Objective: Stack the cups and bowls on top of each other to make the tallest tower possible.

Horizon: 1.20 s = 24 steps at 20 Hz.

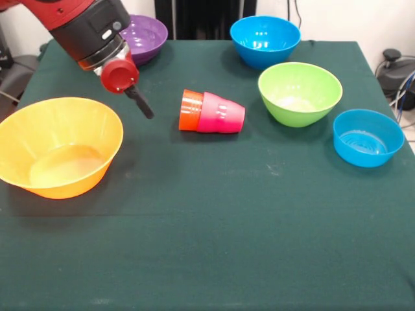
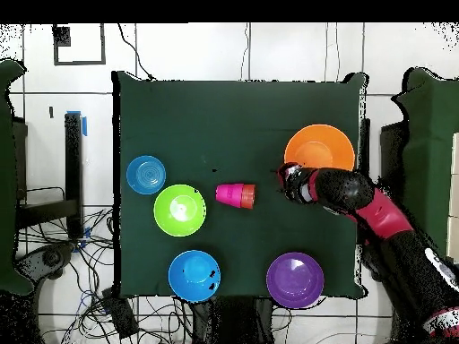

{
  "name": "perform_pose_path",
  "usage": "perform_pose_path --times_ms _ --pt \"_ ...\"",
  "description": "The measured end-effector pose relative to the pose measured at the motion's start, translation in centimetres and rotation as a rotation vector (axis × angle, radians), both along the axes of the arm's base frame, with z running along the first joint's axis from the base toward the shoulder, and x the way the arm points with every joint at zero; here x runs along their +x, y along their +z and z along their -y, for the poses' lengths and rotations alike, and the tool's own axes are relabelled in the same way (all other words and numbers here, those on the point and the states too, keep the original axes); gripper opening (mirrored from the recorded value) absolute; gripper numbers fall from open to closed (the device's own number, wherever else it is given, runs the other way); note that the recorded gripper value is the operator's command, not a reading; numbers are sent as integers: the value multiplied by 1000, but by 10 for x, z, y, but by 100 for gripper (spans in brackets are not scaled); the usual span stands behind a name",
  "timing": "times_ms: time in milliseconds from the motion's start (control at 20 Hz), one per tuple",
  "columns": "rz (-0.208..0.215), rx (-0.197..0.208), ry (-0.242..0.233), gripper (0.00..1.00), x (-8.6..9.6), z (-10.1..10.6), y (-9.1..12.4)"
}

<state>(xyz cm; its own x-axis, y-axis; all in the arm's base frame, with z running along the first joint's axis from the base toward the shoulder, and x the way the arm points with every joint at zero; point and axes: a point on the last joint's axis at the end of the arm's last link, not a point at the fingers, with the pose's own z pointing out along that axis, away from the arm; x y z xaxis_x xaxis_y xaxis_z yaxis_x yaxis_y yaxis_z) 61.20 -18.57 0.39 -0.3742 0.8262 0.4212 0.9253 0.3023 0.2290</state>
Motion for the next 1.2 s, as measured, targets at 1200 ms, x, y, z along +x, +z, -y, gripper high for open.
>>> perform_pose_path --times_ms 1200 --pt "153 237 -21 100 13 -45 14"
